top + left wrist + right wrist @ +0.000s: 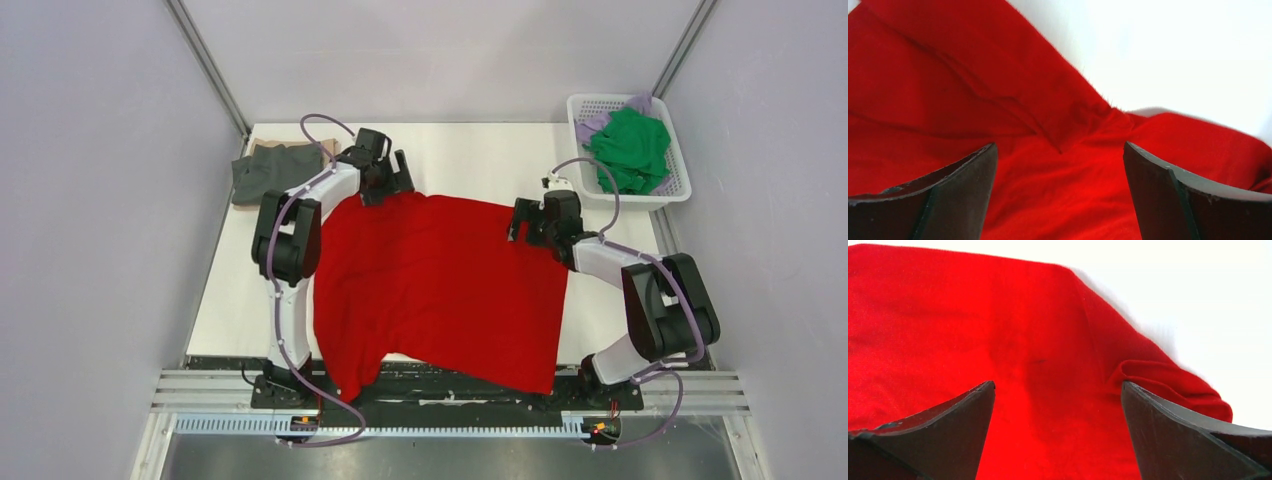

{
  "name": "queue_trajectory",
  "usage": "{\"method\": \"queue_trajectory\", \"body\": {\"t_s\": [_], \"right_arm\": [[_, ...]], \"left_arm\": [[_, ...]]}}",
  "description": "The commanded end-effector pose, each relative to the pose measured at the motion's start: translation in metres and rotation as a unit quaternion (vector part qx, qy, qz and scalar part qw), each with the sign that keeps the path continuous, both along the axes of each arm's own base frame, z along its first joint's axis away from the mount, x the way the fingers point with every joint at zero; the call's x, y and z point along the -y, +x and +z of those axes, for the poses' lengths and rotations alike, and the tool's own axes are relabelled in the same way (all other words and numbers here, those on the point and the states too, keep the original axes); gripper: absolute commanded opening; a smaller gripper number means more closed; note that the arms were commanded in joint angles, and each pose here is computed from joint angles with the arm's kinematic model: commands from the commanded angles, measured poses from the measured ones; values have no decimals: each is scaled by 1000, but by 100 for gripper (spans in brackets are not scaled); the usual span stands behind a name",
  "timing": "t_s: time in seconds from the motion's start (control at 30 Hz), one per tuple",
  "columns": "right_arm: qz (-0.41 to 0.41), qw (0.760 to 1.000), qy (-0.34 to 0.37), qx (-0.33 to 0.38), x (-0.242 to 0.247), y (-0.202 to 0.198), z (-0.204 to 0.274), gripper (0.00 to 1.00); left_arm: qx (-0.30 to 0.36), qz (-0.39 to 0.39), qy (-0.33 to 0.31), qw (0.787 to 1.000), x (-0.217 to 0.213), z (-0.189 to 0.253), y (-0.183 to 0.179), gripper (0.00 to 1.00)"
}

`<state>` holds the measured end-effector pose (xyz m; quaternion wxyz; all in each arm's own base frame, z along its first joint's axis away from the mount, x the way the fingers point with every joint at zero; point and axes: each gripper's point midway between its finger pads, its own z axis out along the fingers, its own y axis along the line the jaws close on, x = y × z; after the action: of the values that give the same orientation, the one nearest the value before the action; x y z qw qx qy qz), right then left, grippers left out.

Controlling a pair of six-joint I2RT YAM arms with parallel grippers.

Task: Fold and stack the t-shirts
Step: Flatten out the tshirt

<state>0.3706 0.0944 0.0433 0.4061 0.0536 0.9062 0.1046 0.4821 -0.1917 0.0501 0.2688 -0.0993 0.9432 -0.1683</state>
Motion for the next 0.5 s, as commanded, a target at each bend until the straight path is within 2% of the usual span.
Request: {"method": "queue_trajectory", "body": {"t_s": [0.0, 0.2, 0.33, 0.47], "right_arm": [[-33, 999, -6, 26, 5, 26, 12, 98], [-132, 987, -48, 82, 34, 74, 21, 98], [-123, 985, -46, 108, 29, 87, 46, 98], [-109, 985, -53, 122, 30, 74, 60, 98]], "left_arm": [[25, 10, -37, 999, 16, 16, 27, 100], [36, 11, -35, 999, 16, 11, 35, 100], [42, 11, -41, 998, 20, 13, 45, 100], [51, 11, -46, 998, 23, 15, 53, 100]]}}
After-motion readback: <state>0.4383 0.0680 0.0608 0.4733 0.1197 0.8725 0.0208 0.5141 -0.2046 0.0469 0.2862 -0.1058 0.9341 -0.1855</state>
